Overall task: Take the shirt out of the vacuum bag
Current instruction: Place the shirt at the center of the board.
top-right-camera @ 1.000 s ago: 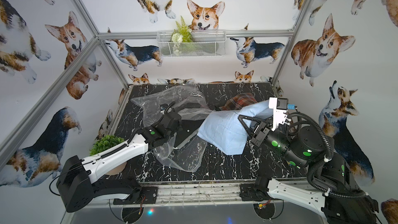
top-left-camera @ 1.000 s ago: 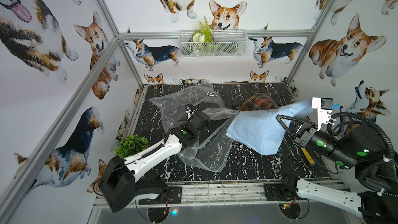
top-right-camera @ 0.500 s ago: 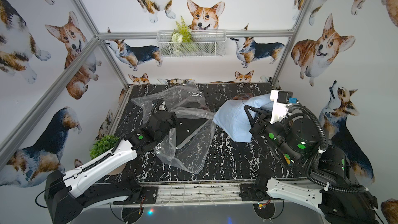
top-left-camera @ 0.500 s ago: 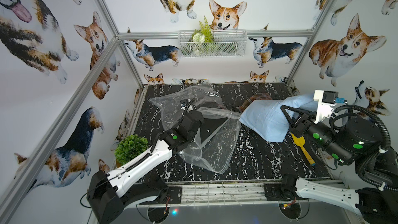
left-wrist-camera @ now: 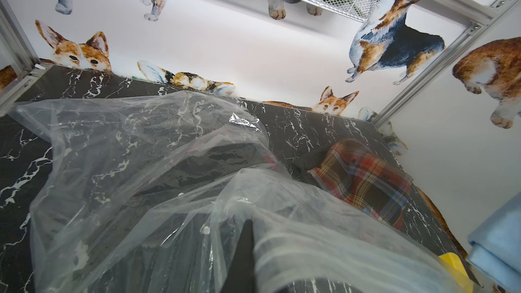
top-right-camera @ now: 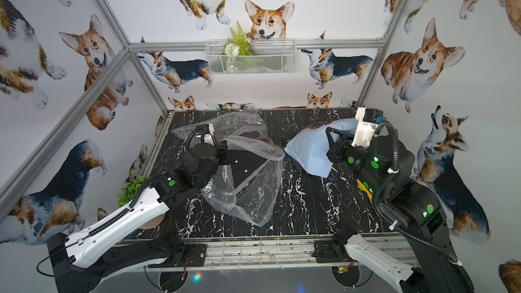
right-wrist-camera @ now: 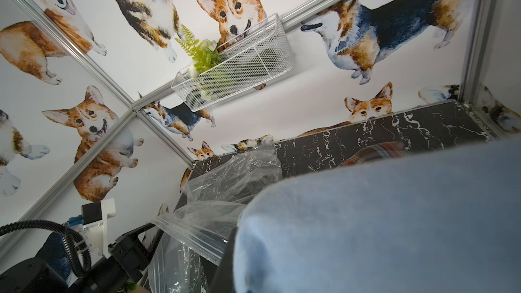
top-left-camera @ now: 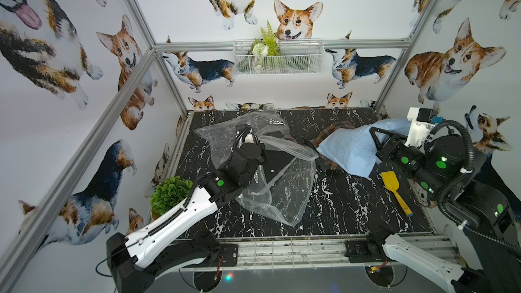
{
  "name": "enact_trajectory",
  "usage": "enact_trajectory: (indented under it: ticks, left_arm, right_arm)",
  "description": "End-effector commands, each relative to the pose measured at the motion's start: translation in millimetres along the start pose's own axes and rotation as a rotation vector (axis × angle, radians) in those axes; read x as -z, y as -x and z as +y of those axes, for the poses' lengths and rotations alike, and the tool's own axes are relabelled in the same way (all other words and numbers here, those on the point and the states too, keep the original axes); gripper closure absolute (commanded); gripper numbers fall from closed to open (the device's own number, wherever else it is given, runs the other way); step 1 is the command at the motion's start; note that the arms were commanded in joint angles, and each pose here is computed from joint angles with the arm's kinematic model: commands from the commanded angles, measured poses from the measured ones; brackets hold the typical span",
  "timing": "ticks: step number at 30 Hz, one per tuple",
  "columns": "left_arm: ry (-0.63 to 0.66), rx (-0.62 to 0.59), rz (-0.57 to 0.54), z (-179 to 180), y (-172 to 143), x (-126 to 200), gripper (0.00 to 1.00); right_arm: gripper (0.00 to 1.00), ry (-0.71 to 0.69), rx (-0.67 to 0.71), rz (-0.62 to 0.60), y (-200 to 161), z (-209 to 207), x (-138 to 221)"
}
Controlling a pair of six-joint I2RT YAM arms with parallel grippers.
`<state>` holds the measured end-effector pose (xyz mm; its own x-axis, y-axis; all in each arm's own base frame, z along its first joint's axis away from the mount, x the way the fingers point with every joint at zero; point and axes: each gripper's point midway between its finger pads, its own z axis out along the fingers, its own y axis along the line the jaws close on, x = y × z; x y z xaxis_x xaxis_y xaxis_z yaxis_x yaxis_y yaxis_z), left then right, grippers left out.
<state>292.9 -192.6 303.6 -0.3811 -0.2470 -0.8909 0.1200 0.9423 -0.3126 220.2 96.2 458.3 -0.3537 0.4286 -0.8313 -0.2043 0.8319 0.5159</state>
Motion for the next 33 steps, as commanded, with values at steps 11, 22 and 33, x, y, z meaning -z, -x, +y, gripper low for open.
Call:
enact_trajectory:
  ticks: [11, 22, 33]
  left_arm:
    - [0.040, -0.063, 0.017, 14, -10, 5, 1.00]
    - [0.045, -0.076, 0.040, 15, -21, 0, 1.00]
    - [0.052, -0.089, 0.045, 15, -22, -2, 1.00]
  right_arm:
    - [1.00, 0.163, -0.398, 0.057, 53, -38, -117]
    - [1.00, 0.090, -0.386, 0.126, 54, -97, -213]
    - [1.00, 0.094, -0.423, 0.218, 28, -133, -276]
